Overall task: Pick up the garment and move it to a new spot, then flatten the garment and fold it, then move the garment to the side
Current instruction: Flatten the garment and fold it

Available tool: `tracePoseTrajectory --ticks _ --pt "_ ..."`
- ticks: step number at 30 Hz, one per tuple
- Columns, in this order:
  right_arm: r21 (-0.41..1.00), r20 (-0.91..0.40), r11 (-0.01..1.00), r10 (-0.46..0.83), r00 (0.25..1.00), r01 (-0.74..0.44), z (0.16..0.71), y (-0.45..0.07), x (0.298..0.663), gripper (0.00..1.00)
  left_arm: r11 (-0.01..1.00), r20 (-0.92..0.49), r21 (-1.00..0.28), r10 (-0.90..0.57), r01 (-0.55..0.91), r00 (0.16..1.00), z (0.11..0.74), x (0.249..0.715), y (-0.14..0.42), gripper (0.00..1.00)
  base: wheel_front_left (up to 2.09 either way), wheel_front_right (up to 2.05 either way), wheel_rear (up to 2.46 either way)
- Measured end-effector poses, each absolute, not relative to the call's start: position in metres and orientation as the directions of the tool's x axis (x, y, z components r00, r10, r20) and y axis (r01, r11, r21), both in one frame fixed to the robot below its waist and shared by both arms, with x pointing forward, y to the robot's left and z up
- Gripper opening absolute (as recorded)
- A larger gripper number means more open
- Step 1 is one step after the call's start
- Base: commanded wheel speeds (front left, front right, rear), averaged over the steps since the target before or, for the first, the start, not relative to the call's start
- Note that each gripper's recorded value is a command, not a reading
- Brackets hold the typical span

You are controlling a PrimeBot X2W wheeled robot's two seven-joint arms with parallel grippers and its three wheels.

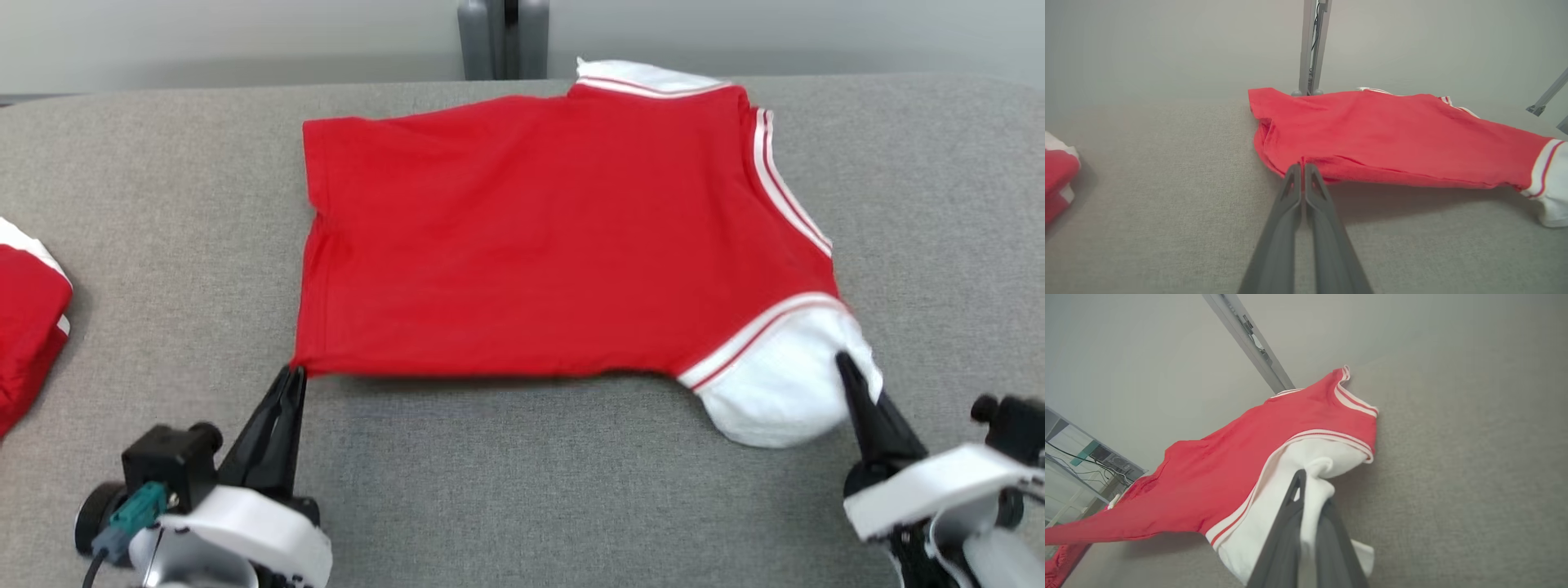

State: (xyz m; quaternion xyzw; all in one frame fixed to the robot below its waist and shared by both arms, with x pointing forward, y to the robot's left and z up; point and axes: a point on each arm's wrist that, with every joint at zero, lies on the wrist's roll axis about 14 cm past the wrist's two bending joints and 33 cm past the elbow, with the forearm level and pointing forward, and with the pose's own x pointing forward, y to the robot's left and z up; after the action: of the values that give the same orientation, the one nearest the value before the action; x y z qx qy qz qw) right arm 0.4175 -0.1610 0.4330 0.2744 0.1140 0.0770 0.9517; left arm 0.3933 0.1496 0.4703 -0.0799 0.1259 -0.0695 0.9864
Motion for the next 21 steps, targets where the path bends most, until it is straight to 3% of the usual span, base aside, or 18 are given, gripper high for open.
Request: tracePoseTrajectory --ticks 10,21 --pt "0.595 -0.263 0.803 0.160 0.951 0.030 0.423 -0.161 0.346 0.00 0.979 -0.377 -0.204 -0.089 0.012 0.922 0.451 0.339 0.163 0.00 0.00 0.00 0.00" --pt "0.588 -0.429 0.798 0.170 0.887 0.131 0.404 -0.161 0.279 0.00 0.976 -0.505 -0.219 -0.103 -0.012 0.857 0.436 0.296 0.164 0.00 0.00 0.00 0.00"
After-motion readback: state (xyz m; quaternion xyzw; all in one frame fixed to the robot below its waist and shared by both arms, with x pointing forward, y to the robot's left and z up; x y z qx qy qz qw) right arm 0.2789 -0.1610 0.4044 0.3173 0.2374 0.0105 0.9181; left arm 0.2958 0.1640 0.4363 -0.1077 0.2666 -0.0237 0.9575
